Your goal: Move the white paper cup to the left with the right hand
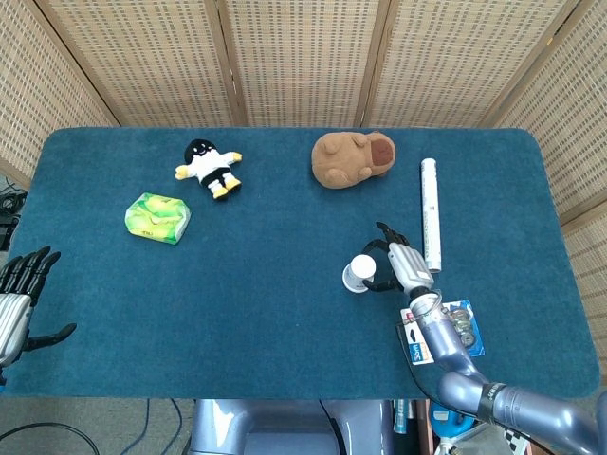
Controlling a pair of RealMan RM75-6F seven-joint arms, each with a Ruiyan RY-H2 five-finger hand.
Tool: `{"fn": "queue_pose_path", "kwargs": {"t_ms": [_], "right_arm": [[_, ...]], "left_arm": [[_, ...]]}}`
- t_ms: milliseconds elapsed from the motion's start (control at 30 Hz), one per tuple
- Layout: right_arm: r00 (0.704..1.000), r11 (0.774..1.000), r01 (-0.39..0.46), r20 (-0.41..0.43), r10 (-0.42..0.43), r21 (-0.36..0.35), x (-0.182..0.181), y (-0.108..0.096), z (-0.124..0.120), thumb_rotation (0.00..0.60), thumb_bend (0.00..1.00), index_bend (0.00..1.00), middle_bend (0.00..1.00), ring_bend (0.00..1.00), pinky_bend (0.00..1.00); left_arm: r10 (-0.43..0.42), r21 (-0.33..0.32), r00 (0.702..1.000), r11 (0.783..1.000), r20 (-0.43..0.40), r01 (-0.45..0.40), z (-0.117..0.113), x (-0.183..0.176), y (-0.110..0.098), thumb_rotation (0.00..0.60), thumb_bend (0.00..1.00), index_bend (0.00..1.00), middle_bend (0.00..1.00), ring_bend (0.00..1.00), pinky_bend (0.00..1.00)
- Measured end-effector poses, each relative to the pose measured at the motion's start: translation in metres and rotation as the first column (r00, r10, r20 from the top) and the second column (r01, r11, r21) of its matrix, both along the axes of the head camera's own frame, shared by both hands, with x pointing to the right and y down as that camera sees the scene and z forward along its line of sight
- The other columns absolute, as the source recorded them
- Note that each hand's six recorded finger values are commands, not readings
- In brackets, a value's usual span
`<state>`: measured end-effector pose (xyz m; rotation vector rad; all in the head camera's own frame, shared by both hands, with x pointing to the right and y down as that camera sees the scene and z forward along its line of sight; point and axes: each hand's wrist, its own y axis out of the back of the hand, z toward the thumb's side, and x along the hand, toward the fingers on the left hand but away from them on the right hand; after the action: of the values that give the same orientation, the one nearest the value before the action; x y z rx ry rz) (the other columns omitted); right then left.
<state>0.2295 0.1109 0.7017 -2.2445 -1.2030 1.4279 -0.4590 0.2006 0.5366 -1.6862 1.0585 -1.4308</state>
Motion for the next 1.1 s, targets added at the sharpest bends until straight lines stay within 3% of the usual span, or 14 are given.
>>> {"fn": "queue_pose_path", "kwargs": {"t_ms": [600,833,1100], "right_arm": [[0.999,0.999,0.007,0.044,-0.008,0.032,-0.007,-0.003,-0.017,0.6,0.39,0.47,0.0,0.0,0.0],[0.995,0.997,0.042,0.092,-0.048,0.072,-0.016,-0.005,-0.041,0.6,0.39,0.47,0.0,0.0,0.0],[0.99,0.987,0.104,0.086,-0.115,0.124,-0.024,-0.002,-0.051,0.6,0.41,0.47,0.0,0.0,0.0]], "left_arm": [[0.003,-0.003,1.0,1.0,0.002,-0.003,0.001,0.001,0.0,0.6,0.17,0.0,0.0,0.0,0.0],[0.006,-0.004,1.0,1.0,0.004,-0.006,0.001,0.002,0.001,0.6,0.17,0.0,0.0,0.0,0.0],[0.004,-0.001,1.0,1.0,0.004,-0.004,0.001,0.001,0.001,0.6,0.17,0.0,0.0,0.0,0.0]]}}
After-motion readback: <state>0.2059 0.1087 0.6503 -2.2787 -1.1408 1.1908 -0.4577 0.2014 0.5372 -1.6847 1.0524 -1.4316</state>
